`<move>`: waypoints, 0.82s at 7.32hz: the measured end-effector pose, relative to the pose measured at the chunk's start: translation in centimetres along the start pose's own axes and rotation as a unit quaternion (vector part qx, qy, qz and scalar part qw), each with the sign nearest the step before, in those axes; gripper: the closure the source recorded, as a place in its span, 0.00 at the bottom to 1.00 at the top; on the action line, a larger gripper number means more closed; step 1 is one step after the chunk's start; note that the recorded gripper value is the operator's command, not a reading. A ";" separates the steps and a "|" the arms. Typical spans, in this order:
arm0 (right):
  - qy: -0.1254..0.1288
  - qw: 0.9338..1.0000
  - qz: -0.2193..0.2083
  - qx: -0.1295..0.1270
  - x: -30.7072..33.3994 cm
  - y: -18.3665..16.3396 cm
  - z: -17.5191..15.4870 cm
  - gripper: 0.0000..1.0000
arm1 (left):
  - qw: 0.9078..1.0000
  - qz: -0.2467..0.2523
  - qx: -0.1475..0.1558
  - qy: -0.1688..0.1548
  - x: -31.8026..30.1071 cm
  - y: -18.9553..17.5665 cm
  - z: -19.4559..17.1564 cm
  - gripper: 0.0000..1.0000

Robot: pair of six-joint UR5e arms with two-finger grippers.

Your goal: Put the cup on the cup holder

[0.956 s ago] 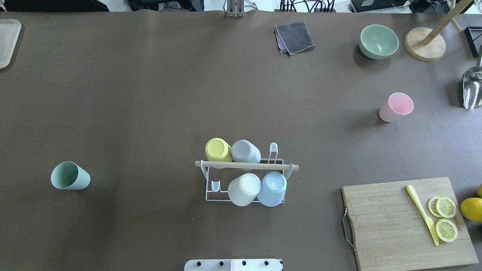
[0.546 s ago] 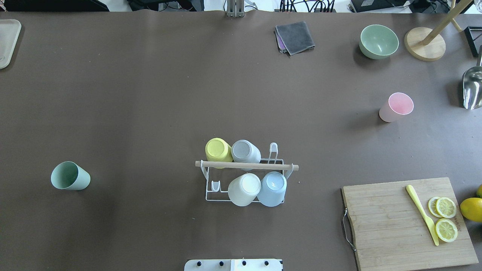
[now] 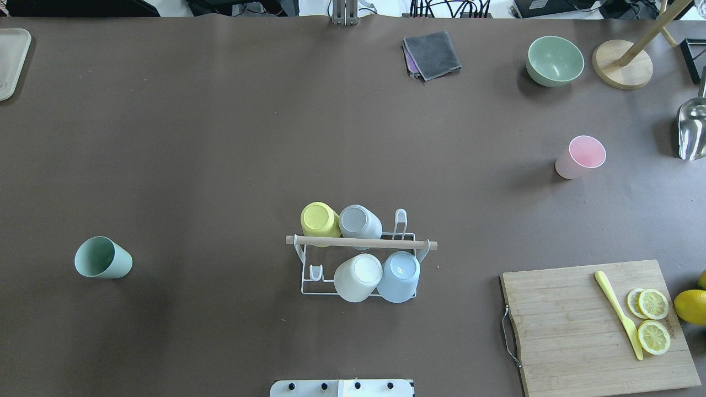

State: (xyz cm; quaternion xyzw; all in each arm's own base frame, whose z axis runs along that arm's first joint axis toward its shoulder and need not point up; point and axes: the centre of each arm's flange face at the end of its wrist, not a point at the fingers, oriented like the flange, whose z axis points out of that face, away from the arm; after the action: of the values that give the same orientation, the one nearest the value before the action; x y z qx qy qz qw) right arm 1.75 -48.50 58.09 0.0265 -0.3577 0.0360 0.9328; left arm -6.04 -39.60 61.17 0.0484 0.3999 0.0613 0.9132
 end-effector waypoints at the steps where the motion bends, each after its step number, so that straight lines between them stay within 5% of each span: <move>1: 0.001 1.000 -0.028 -0.005 -3.2 -0.9 0.7 0.00 | 1.000 0.015 0.005 -0.001 1.0 -0.9 -0.3 0.01; 4: 0.010 0.995 -0.075 -0.065 -14.6 -3.6 1.7 0.00 | 0.994 0.104 -0.011 -0.033 7.4 -6.0 1.3 0.01; 6: 0.032 0.990 -0.113 -0.084 -21.5 -5.5 0.7 0.00 | 0.984 0.164 -0.039 -0.059 13.2 -9.0 3.6 0.01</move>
State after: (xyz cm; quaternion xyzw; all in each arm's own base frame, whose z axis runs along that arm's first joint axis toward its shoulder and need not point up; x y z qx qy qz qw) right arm -14.12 -55.03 44.10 -0.0129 -0.3245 -0.0986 0.9406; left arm 6.20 -46.59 52.81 0.0809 0.3289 0.2228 0.9141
